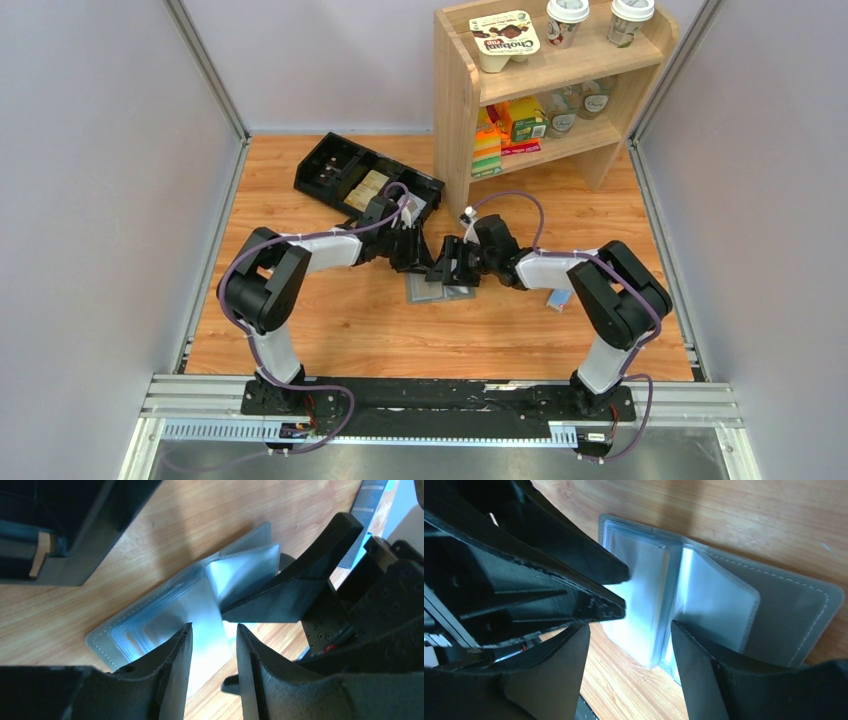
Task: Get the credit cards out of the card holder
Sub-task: Remove the credit card from the card holder.
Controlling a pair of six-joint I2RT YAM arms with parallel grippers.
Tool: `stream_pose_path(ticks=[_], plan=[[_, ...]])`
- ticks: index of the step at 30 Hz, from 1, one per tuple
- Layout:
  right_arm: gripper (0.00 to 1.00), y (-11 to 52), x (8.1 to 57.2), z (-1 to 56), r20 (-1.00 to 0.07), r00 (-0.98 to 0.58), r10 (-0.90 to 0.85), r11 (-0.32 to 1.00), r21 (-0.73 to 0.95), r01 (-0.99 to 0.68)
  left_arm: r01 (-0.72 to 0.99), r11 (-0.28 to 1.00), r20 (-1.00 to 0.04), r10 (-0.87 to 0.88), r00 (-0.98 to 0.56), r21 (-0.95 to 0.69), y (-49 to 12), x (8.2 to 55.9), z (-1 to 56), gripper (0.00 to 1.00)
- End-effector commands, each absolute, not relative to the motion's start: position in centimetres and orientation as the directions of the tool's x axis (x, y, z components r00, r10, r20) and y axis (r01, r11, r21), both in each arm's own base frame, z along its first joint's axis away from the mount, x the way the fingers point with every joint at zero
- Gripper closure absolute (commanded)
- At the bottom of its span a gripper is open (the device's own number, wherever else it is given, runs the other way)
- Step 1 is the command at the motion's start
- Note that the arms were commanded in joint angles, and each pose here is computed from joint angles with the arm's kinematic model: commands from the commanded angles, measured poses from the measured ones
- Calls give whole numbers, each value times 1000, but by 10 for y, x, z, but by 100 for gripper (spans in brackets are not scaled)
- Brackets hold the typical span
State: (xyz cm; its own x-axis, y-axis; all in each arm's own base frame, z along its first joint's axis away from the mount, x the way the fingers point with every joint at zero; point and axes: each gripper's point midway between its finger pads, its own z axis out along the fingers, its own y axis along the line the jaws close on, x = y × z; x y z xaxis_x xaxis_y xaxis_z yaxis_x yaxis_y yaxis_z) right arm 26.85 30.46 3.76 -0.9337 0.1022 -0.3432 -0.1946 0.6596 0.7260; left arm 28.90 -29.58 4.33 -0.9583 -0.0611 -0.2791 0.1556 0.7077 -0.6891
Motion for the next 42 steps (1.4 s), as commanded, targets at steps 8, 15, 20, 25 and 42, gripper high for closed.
stream_pose_path(ticks=[8,15,20,25,42], plan=[[27,276,253,-15,-386,-920,-69,909,355,-217,176,774,-430,-135,-893,-608,-276,305,76,54],[22,277,246,-21,-414,-889,-193,936,195,-294,83,875,-525,-207,-825,-476,-221,307,87,54],[20,278,245,-24,-425,-871,-245,940,116,-321,88,898,-538,-178,-824,-432,-208,298,84,54],[24,274,241,-32,-405,-874,-270,941,83,-329,115,884,-511,-152,-846,-453,-215,292,81,54],[51,263,233,-53,-378,-877,-296,938,58,-342,176,799,-431,-113,-895,-575,-247,286,79,55]])
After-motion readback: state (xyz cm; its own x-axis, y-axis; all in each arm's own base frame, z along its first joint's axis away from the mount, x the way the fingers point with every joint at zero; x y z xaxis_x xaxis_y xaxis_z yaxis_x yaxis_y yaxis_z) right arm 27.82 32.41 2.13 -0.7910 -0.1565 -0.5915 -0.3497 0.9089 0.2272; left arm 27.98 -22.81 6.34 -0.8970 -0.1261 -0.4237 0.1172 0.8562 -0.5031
